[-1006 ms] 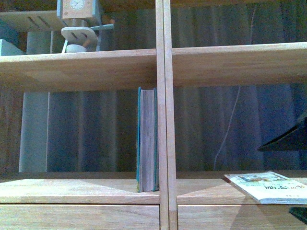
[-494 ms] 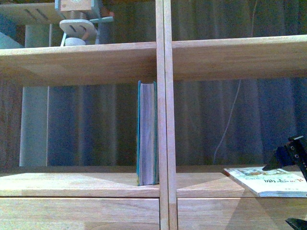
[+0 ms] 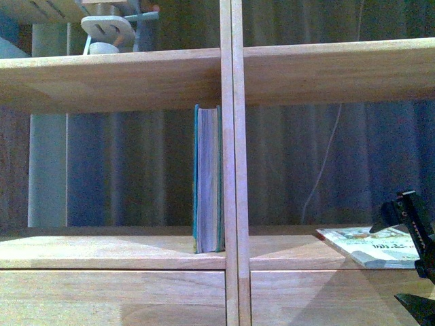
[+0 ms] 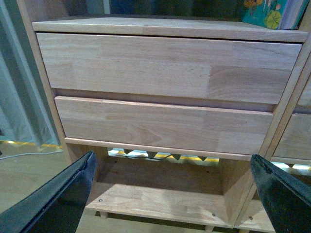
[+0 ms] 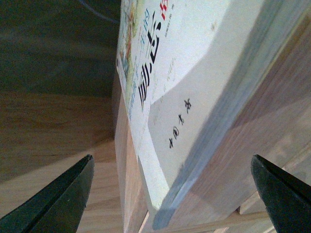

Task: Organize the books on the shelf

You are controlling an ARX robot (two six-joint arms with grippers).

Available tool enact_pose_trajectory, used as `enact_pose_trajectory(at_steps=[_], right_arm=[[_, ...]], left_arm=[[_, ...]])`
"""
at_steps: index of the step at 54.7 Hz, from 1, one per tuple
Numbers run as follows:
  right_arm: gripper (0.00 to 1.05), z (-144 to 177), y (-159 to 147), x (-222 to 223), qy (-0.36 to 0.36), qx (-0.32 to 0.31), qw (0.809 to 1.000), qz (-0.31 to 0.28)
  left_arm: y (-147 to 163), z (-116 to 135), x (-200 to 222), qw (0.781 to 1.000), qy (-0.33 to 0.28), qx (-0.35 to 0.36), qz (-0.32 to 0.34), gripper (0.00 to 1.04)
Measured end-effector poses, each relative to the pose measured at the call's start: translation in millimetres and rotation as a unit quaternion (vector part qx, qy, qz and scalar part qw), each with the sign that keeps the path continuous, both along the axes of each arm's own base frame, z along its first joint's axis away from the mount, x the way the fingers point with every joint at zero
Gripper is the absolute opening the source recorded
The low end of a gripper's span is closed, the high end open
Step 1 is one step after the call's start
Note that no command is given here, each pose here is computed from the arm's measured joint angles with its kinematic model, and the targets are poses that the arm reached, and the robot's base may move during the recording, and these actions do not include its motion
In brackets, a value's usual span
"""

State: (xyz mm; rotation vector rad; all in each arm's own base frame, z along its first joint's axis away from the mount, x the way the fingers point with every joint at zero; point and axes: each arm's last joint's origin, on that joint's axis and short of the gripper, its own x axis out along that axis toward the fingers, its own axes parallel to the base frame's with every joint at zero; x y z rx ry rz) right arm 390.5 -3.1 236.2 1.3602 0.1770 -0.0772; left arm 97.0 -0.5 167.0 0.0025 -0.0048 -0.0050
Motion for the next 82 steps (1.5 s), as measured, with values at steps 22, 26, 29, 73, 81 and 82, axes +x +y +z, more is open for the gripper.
enact_pose_trajectory(at_steps=[22,26,29,73,81,82], right_arm=[[0.98,12,-9,20,-0.012,-0.005,1.000,-0.016],[0.98,12,-10,23,-0.013,-0.005,1.000,-0.018],[0.98,12,-11,25,-0.014,-0.004,1.000,-0.019],[0.08,2,-23,11,-0.008,-0.002,0.999,-0.038],[0.08,2,-24,0,-0.012,-0.001,0.999,-0.036],[0.08,2,-24,-2,-0.013,-0.001,0.999,-0.036]], left_arm=[[0,0,0,1.000,0.000,0.000,0.000,0.98],[0,0,0,1.000,0.000,0.000,0.000,0.98],[0,0,0,1.000,0.000,0.000,0.000,0.98],[0,0,0,1.000,0.000,0.000,0.000,0.98],[0,0,0,1.000,0.000,0.000,0.000,0.98],[0,0,0,1.000,0.000,0.000,0.000,0.98]])
